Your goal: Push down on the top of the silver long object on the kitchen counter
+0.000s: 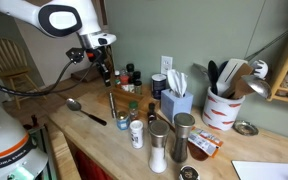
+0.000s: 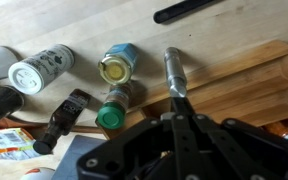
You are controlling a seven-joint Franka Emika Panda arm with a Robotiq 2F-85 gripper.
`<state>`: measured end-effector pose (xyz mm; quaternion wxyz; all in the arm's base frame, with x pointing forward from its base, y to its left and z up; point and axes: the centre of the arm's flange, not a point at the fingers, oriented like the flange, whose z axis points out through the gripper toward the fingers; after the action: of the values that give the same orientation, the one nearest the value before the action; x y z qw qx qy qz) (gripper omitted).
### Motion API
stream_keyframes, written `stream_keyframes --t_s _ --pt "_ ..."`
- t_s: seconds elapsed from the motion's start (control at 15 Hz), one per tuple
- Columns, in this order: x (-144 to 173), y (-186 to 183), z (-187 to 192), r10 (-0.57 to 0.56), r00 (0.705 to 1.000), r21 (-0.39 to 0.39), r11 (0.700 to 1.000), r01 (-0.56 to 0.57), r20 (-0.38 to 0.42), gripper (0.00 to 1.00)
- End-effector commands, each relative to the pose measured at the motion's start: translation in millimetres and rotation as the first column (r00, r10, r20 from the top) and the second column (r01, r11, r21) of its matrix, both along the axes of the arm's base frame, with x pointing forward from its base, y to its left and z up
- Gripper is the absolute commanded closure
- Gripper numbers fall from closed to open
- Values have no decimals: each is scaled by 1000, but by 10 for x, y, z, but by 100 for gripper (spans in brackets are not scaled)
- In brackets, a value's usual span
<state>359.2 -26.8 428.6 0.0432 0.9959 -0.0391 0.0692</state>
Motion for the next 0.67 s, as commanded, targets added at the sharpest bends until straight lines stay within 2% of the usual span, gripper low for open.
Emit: stream_keyframes --t_s 0.0,0.6 --pt "5 -12 -187 13 1000 25 1000 -13 -7 100" --pt "22 -25 -376 12 1000 42 999 -11 -12 100"
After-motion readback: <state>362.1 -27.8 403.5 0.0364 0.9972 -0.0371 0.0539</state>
